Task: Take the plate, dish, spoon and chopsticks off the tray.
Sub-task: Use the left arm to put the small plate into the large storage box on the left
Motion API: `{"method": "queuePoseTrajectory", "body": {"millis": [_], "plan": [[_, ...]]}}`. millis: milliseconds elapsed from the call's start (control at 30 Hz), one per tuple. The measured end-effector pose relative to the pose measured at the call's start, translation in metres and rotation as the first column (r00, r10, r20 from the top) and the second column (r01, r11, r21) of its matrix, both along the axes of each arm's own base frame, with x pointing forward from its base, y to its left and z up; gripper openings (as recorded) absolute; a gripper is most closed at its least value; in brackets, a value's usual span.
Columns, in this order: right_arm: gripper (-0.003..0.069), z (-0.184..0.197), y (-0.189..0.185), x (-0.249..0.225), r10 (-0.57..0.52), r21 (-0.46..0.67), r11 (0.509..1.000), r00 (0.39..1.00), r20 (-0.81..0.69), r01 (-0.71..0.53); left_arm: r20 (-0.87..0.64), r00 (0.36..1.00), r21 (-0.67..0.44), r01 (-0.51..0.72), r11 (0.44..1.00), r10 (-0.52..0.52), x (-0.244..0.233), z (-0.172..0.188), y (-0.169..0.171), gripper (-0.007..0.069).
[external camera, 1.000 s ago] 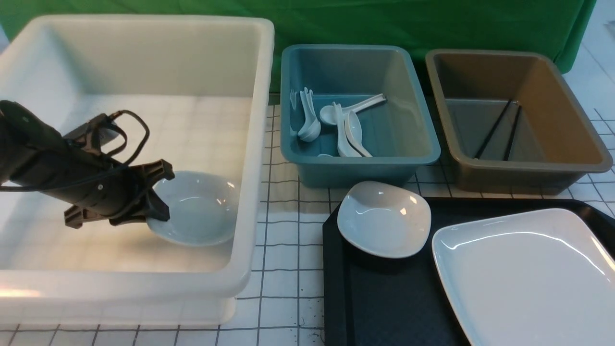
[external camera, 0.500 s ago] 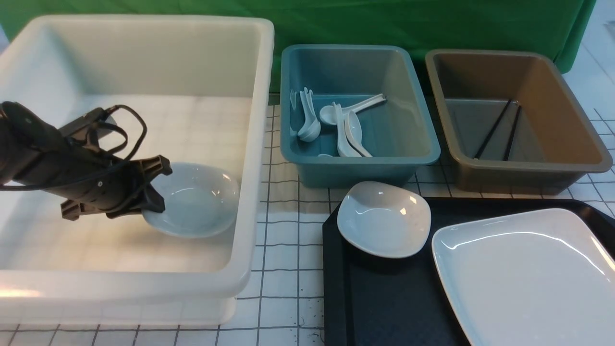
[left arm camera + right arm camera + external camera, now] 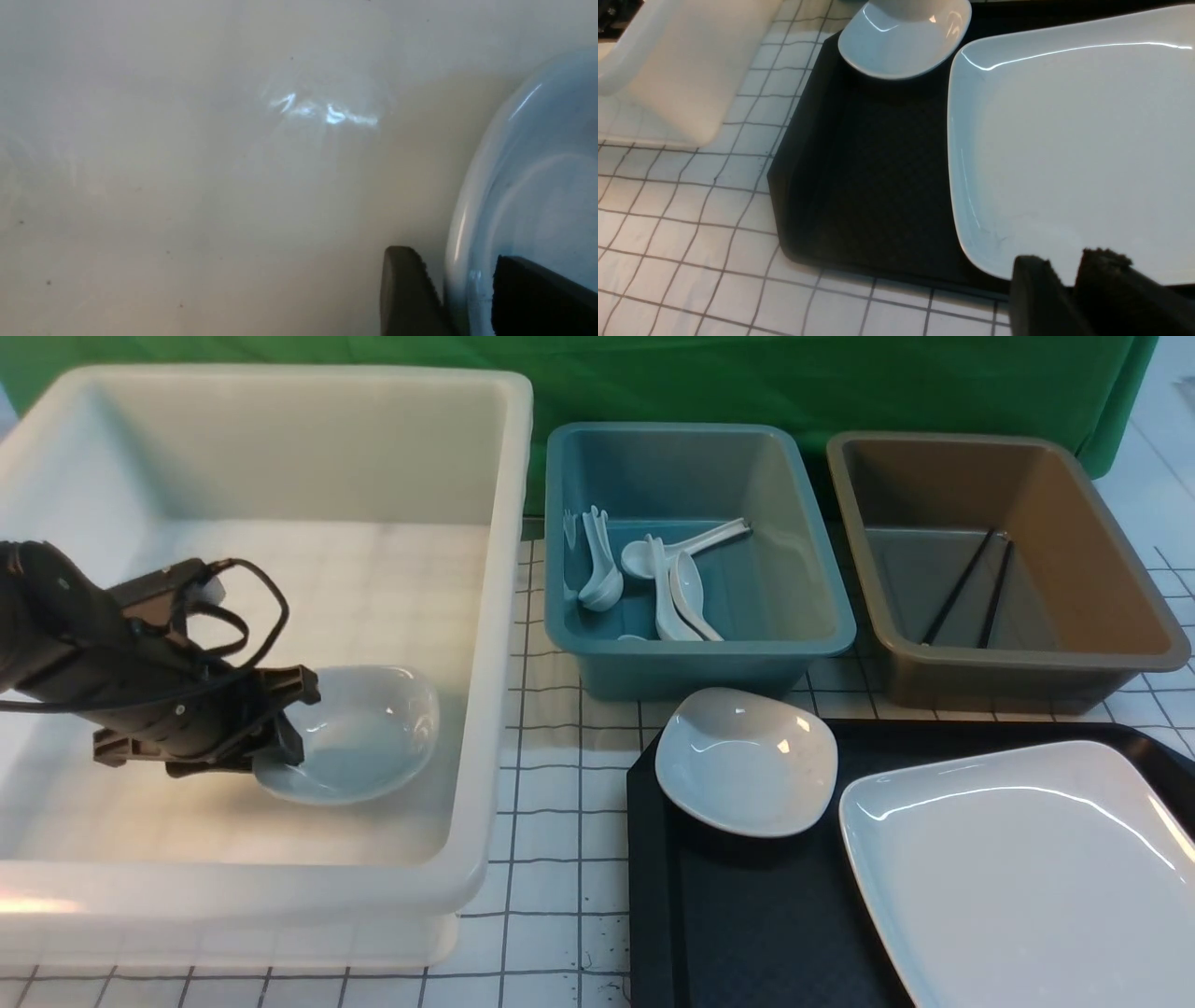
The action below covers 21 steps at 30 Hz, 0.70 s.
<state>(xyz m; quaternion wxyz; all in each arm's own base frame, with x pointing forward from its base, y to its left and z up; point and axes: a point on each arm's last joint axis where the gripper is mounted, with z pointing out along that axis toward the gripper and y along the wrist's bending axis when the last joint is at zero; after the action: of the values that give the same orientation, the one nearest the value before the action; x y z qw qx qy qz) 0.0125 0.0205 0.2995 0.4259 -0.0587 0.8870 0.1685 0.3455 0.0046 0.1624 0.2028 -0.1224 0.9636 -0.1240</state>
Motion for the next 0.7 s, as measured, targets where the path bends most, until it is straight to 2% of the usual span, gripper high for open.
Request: {"method": "queuePoseTrajectory", "body": {"millis": [133, 267, 533, 567, 600, 633, 700], "plan": [[0.0191, 0.000, 0.000, 0.000, 0.000, -0.001, 1.000, 1.000, -0.002, 0.000, -0.038, 0.999, -0.018, 0.017, 1.000, -0.018, -0.002, 0.001, -0.002, 0.0364], [0.0195, 0.000, 0.000, 0.000, 0.001, -0.001, 1.000, 1.000, -0.003, -0.001, -0.075, 0.995, -0.060, 0.066, 0.996, -0.071, 0.005, 0.017, -0.006, 0.0406], [0.0199, 0.000, 0.000, 0.000, 0.001, -0.001, 1.000, 1.000, -0.005, -0.001, -0.087, 0.983, -0.179, 0.145, 0.973, -0.162, 0.021, 0.063, -0.016, 0.0414], [0.0199, 0.000, 0.000, 0.000, 0.001, -0.002, 1.000, 1.000, -0.005, -0.001, -0.065, 0.977, -0.240, 0.181, 0.954, -0.202, 0.023, 0.074, -0.022, 0.0414], [0.0199, 0.000, 0.000, 0.000, 0.001, -0.002, 1.000, 1.000, -0.005, -0.001, -0.060, 0.976, -0.248, 0.189, 0.950, -0.209, 0.023, 0.076, -0.023, 0.0414], [0.0199, 0.000, 0.000, 0.000, 0.001, -0.002, 1.000, 1.000, -0.005, -0.001, -0.023, 0.966, -0.307, 0.240, 0.921, -0.259, 0.025, 0.087, -0.032, 0.0411], [0.0200, 0.000, 0.000, 0.000, 0.001, -0.002, 1.000, 1.000, -0.005, -0.001, 0.019, 0.955, -0.342, 0.284, 0.896, -0.296, 0.027, 0.098, -0.041, 0.0402]]}}
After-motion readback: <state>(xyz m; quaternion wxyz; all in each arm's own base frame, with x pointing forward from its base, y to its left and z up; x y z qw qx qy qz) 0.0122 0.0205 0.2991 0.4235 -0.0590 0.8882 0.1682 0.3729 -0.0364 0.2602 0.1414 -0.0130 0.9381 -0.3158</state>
